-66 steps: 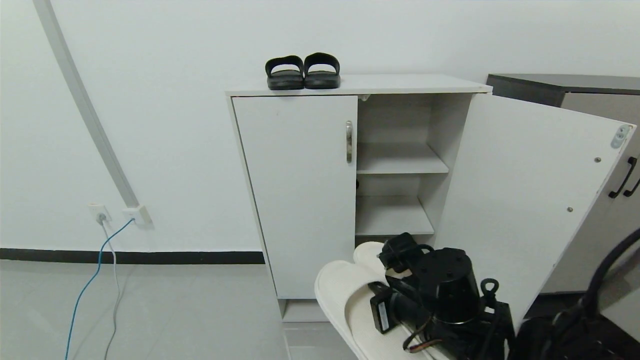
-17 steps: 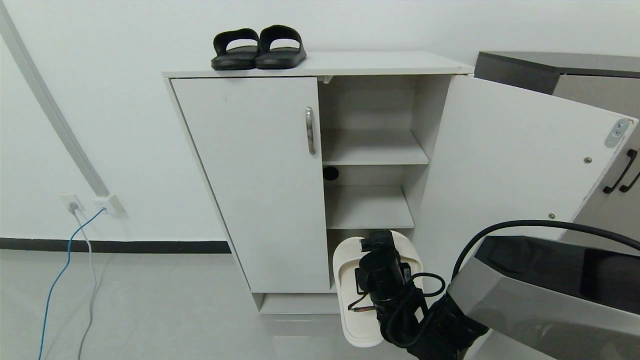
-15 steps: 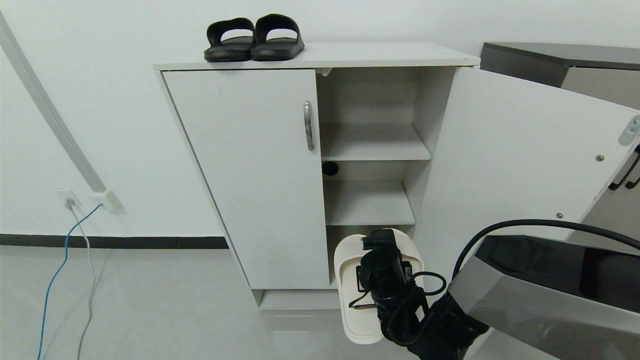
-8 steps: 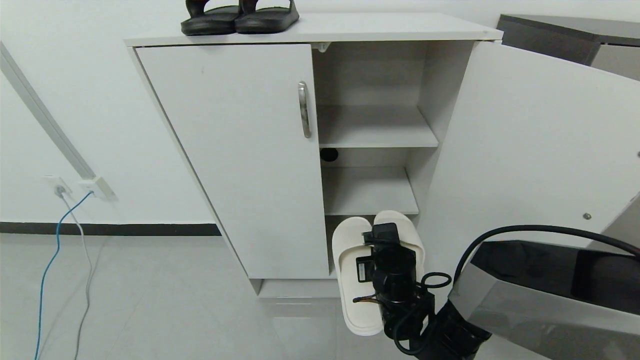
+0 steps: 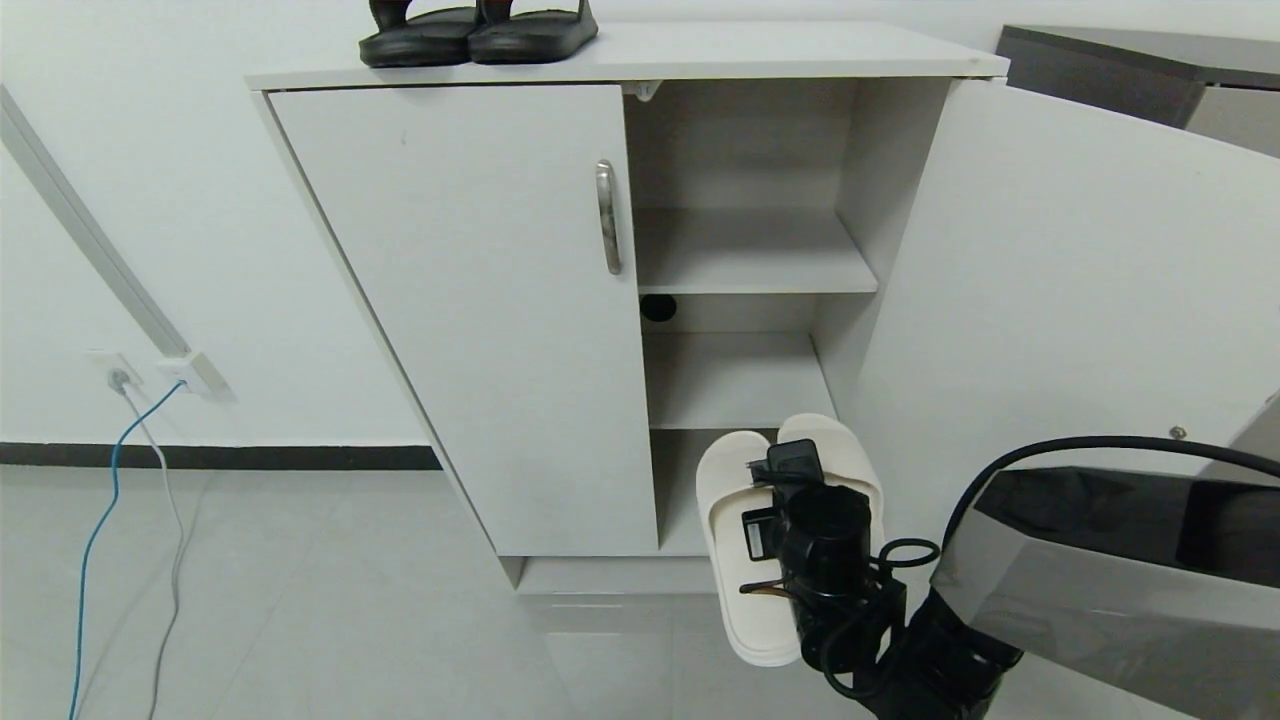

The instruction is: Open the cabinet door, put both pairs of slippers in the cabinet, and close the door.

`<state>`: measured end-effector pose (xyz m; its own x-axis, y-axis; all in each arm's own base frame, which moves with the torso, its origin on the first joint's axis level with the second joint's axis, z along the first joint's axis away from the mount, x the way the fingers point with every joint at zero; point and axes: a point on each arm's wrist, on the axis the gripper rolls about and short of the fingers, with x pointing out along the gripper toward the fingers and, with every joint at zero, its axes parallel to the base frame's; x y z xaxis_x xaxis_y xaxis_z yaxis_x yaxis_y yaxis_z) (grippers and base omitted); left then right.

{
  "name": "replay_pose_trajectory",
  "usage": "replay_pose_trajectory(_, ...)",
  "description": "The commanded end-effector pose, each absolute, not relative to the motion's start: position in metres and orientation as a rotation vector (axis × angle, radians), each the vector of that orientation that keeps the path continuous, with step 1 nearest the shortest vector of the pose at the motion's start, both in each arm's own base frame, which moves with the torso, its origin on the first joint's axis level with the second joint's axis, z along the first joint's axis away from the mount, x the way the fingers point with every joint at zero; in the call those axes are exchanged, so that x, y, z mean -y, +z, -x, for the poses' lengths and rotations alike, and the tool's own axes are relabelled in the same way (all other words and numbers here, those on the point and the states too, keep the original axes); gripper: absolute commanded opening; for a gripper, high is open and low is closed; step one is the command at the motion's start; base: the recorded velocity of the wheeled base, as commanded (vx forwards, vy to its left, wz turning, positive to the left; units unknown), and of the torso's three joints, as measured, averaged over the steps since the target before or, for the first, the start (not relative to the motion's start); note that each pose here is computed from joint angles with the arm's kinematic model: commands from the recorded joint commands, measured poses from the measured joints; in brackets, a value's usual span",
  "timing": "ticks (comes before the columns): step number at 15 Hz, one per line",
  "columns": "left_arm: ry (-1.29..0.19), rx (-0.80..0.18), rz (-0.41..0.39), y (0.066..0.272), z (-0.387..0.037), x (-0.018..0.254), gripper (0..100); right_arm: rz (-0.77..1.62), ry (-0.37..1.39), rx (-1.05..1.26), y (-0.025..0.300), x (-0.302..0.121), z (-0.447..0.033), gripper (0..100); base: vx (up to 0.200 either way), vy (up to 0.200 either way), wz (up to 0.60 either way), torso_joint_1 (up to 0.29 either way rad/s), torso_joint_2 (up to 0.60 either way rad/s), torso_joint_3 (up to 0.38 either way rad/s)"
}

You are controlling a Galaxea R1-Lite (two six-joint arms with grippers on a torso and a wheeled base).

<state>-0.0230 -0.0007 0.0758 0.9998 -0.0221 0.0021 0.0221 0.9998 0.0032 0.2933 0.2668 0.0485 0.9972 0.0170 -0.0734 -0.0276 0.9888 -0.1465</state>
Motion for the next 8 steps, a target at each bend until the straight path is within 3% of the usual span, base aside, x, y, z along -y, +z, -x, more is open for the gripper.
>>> replay_pose_trajectory(1, -0.023, 0.002, -0.003, 0.076, 0.023, 0.001, 0, 0.141, -0.004, -0.058, 0.059, -0.257, -0.298, 0, 0.000, 0.000, 0.00, 0.000, 0.00, 0.000)
replay_pose_trajectory(8, -0.023, 0.000, -0.003, 0.076, 0.023, 0.001, 0, 0.158, -0.066, -0.068, 0.058, -0.237, -0.313, 0, 0.000, 0.000, 0.00, 0.000, 0.00, 0.000)
